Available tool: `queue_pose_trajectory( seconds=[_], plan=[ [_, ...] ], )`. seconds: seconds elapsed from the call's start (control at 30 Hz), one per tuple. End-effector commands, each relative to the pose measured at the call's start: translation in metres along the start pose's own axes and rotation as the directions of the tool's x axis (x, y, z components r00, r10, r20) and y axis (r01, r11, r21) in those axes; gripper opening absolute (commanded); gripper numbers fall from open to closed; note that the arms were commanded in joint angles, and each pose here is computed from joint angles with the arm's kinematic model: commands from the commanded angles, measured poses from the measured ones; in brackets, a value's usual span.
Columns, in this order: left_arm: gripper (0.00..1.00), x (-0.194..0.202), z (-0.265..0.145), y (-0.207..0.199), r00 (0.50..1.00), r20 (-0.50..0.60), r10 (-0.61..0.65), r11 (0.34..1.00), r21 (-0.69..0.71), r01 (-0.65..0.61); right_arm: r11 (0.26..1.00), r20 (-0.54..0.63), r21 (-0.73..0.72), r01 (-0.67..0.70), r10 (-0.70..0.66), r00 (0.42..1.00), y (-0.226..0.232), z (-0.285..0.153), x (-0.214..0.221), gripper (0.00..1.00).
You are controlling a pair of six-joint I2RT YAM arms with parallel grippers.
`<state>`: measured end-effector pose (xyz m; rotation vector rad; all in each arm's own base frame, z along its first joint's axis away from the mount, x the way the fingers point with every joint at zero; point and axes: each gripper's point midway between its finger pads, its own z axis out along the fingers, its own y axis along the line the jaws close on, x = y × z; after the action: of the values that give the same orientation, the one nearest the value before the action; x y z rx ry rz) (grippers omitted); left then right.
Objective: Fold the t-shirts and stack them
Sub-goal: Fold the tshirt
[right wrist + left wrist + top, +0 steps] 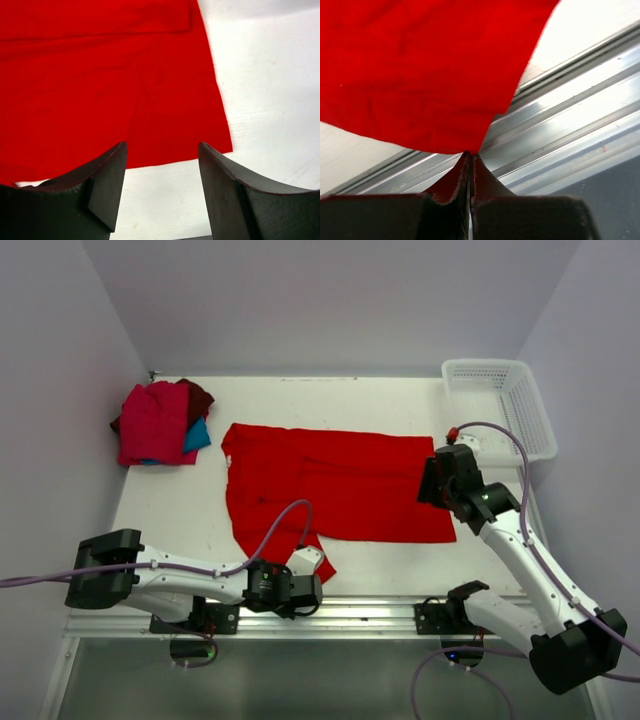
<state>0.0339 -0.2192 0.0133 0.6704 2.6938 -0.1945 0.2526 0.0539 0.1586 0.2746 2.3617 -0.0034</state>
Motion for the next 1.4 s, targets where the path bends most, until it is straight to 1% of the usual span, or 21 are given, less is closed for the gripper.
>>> queue_pose_trajectory(
  seconds=[0.0,0.07,0.17,0.27,0.3,0.43,0.53,0.57,0.6,0.67,0.7,0.77,0.87,0.93,1.0,1.03,1.1,1.13,1.17,1.27,1.37],
  plan=[
    [0.0,0.004,-0.002,0.027,1.0,-0.004,-0.005,0.992,-0.125,0.005,0.991,-0.006,0.131,-0.008,0.009,1.0,-0.022,0.004,0.004,0.64],
    [0.0,0.0,-0.008,0.026,1.0,0.009,-0.019,0.991,-0.131,0.02,0.983,-0.061,0.182,-0.006,0.017,0.998,-0.026,0.013,0.015,0.66],
    [0.0,-0.01,-0.02,0.023,0.999,0.038,-0.038,0.993,-0.112,0.042,0.97,-0.112,0.244,-0.013,0.041,0.993,-0.035,0.025,0.035,0.69],
    [0.0,-0.014,-0.028,0.023,0.998,0.047,-0.042,0.992,-0.119,0.047,0.956,-0.123,0.291,-0.042,0.08,0.989,-0.042,0.033,0.05,0.73],
    [0.0,-0.017,-0.032,0.022,0.998,0.057,-0.039,0.992,-0.122,0.046,0.95,-0.125,0.308,-0.051,0.093,0.988,-0.045,0.037,0.056,0.74],
    [0.0,-0.02,-0.035,0.02,0.997,0.068,-0.034,0.992,-0.116,0.042,0.934,-0.102,0.35,-0.075,0.118,0.988,-0.05,0.034,0.053,0.75],
    [0.0,-0.025,-0.041,0.019,0.996,0.081,-0.033,0.992,-0.122,0.042,0.896,-0.065,0.431,-0.107,0.149,0.987,-0.064,0.031,0.052,0.79],
    [0.0,-0.027,-0.043,0.019,0.996,0.086,-0.035,0.991,-0.124,0.046,0.886,-0.057,0.449,-0.116,0.158,0.986,-0.066,0.03,0.05,0.86],
    [0.0,-0.031,-0.047,0.02,0.995,0.097,-0.034,0.99,-0.131,0.046,0.867,-0.063,0.488,-0.1,0.149,0.987,-0.072,0.029,0.052,0.86],
    [0.0,-0.035,-0.053,0.021,0.993,0.114,-0.034,0.99,-0.133,0.049,0.846,-0.046,0.52,-0.119,0.168,0.985,-0.075,0.03,0.05,0.87],
    [0.0,-0.038,-0.055,0.023,0.991,0.126,-0.033,0.989,-0.138,0.051,0.835,-0.061,0.541,-0.104,0.162,0.985,-0.078,0.031,0.053,0.87],
    [0.0,-0.042,-0.06,0.022,0.989,0.143,-0.04,0.99,-0.125,0.058,0.825,-0.064,0.552,-0.121,0.186,0.98,-0.077,0.034,0.058,0.9],
    [0.0,-0.044,-0.063,0.022,0.986,0.158,-0.051,0.993,-0.101,0.068,0.825,-0.09,0.542,-0.16,0.247,0.965,-0.072,0.042,0.077,0.89],
    [0.0,-0.041,-0.061,0.026,0.985,0.161,-0.054,0.992,-0.102,0.071,0.823,-0.053,0.515,-0.24,0.31,0.949,-0.067,0.048,0.081,0.87],
    [0.0,-0.039,-0.062,0.028,0.984,0.167,-0.064,0.993,-0.086,0.08,0.815,-0.025,0.503,-0.286,0.344,0.939,-0.068,0.051,0.088,0.86],
    [0.0,-0.039,-0.062,0.029,0.983,0.17,-0.067,0.993,-0.081,0.082,0.802,0.024,0.483,-0.351,0.389,0.921,-0.067,0.05,0.086,0.85],
    [0.0,-0.038,-0.064,0.03,0.982,0.175,-0.074,0.994,-0.064,0.086,0.775,0.075,0.476,-0.415,0.434,0.898,-0.073,0.05,0.092,0.84],
    [0.0,-0.037,-0.064,0.03,0.981,0.177,-0.078,0.994,-0.058,0.089,0.749,0.121,0.458,-0.479,0.482,0.868,-0.073,0.049,0.09,0.81],
    [0.0,-0.036,-0.063,0.032,0.981,0.176,-0.077,0.995,-0.056,0.088,0.736,0.173,0.436,-0.518,0.496,0.851,-0.078,0.046,0.087,0.79],
    [0.0,-0.032,-0.062,0.035,0.982,0.172,-0.079,0.995,-0.054,0.089,0.701,0.267,0.404,-0.588,0.524,0.808,-0.085,0.039,0.077,0.75],
    [0.0,-0.032,-0.061,0.033,0.981,0.175,-0.083,0.995,-0.039,0.091,0.691,0.293,0.41,-0.595,0.518,0.804,-0.088,0.037,0.07,0.74]
  ],
)
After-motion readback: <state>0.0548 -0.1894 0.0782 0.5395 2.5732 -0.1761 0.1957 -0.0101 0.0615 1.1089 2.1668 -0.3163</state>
